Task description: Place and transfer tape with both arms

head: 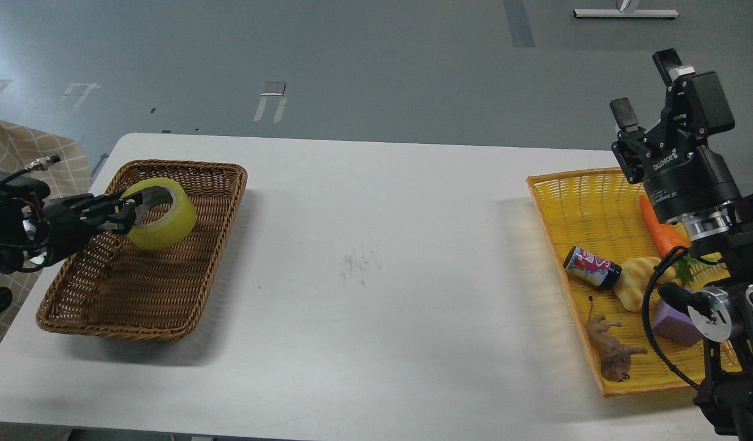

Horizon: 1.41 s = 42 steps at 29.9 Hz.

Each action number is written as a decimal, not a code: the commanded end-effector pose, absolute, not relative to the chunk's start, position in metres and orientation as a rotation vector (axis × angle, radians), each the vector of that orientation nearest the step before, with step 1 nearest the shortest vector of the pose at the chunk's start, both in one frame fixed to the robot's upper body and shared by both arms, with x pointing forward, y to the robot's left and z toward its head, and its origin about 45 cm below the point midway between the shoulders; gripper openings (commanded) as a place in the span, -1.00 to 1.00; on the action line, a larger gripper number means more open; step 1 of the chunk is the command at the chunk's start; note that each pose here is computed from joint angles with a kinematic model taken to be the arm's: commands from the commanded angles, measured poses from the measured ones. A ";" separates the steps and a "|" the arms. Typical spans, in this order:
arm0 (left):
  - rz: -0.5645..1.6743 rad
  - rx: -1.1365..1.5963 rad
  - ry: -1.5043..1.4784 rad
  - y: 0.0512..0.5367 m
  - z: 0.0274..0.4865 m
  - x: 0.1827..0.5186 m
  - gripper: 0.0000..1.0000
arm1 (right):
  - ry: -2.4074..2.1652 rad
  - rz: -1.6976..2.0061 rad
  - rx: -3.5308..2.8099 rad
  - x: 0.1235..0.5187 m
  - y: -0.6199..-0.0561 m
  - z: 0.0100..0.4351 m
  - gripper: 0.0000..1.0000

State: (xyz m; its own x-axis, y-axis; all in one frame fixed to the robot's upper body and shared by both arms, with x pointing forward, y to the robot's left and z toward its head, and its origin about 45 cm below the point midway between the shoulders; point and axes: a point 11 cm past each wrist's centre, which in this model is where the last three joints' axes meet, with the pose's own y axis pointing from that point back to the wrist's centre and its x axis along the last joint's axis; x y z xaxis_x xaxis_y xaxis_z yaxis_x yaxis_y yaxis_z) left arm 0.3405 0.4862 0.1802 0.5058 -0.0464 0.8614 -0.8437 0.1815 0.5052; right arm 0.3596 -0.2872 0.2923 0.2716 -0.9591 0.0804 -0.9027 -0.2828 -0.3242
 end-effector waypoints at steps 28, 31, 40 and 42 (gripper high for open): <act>1.160 0.529 -0.603 0.360 0.225 0.442 0.96 | 1.687 -0.444 -2.310 0.369 -0.278 0.319 1.00; 1.207 0.413 -0.459 0.345 0.226 0.450 0.96 | 1.679 -0.443 -2.283 0.377 -0.273 0.327 1.00; 1.276 -0.111 -0.177 0.269 0.275 0.475 0.96 | 1.620 -0.418 -2.266 0.403 -0.255 0.344 1.00; 1.239 -0.218 -0.144 0.254 0.290 0.474 0.96 | 1.607 -0.366 -2.254 0.413 -0.256 0.345 1.00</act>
State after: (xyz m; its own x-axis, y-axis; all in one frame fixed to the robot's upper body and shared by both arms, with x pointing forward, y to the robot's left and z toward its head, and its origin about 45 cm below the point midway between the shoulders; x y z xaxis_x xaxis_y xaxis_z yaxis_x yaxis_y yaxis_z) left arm 0.4742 0.2701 0.2706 0.2839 0.9538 0.0978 -0.9409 0.2968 -0.1631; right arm 0.4023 -0.2568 0.3425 0.3107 -0.9495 0.0442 -0.8563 -0.2998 -0.4207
